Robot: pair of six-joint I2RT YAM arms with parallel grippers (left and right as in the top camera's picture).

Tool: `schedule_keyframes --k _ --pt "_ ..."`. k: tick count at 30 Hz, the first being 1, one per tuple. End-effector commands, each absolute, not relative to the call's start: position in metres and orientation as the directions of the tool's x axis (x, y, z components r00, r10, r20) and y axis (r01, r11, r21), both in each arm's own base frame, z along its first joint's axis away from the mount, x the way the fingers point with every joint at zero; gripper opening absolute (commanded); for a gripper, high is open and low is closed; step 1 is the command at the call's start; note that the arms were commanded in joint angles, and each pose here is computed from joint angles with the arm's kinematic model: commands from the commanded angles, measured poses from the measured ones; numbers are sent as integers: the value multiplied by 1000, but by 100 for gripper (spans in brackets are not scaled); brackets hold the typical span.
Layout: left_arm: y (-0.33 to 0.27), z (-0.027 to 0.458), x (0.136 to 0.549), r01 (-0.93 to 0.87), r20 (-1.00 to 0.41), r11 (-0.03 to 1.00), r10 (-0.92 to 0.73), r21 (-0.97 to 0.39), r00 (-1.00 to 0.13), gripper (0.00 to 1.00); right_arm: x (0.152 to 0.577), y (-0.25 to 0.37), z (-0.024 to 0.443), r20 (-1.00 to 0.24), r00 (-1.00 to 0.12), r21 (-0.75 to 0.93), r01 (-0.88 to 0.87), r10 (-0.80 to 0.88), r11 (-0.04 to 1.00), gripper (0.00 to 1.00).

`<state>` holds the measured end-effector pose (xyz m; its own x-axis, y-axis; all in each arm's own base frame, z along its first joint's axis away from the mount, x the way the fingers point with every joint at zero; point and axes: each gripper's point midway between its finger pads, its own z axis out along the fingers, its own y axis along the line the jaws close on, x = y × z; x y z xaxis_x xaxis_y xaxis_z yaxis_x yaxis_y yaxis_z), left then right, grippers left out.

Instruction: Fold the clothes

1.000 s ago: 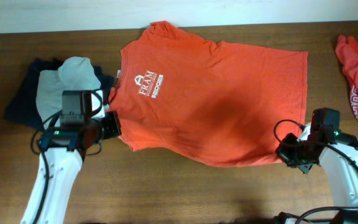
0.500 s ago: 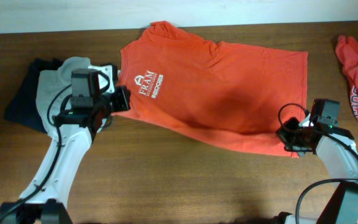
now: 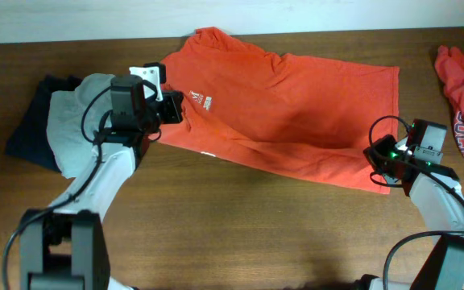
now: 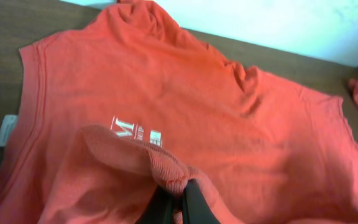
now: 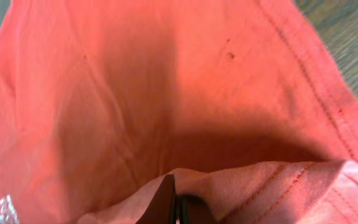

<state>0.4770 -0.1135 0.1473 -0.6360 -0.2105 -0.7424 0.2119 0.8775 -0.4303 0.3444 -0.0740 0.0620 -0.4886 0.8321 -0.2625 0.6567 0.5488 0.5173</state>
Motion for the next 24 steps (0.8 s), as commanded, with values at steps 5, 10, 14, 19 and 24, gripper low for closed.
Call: schedule_keyframes --k 5,10,14,19,24 --pt "-118 129 495 158 -695 849 -291 -505 -658 1 346 -96 63 -320 -407 467 718 855 517 4" --pt "-117 126 504 150 -698 853 -293 -500 -654 1 343 -102 58 -328 -396 440 739 858 510 5" --pt "-116 138 513 156 -718 857 -297 -491 -629 1 342 -102 52 -315 -402 430 747 860 507 7" --pt "-116 156 523 183 -752 863 -285 -471 -594 99 341 -101 49 -306 -407 427 749 860 507 58" --pt "-106 162 524 193 -752 893 -208 -407 -625 99 341 -96 49 -301 -440 431 728 846 532 69"
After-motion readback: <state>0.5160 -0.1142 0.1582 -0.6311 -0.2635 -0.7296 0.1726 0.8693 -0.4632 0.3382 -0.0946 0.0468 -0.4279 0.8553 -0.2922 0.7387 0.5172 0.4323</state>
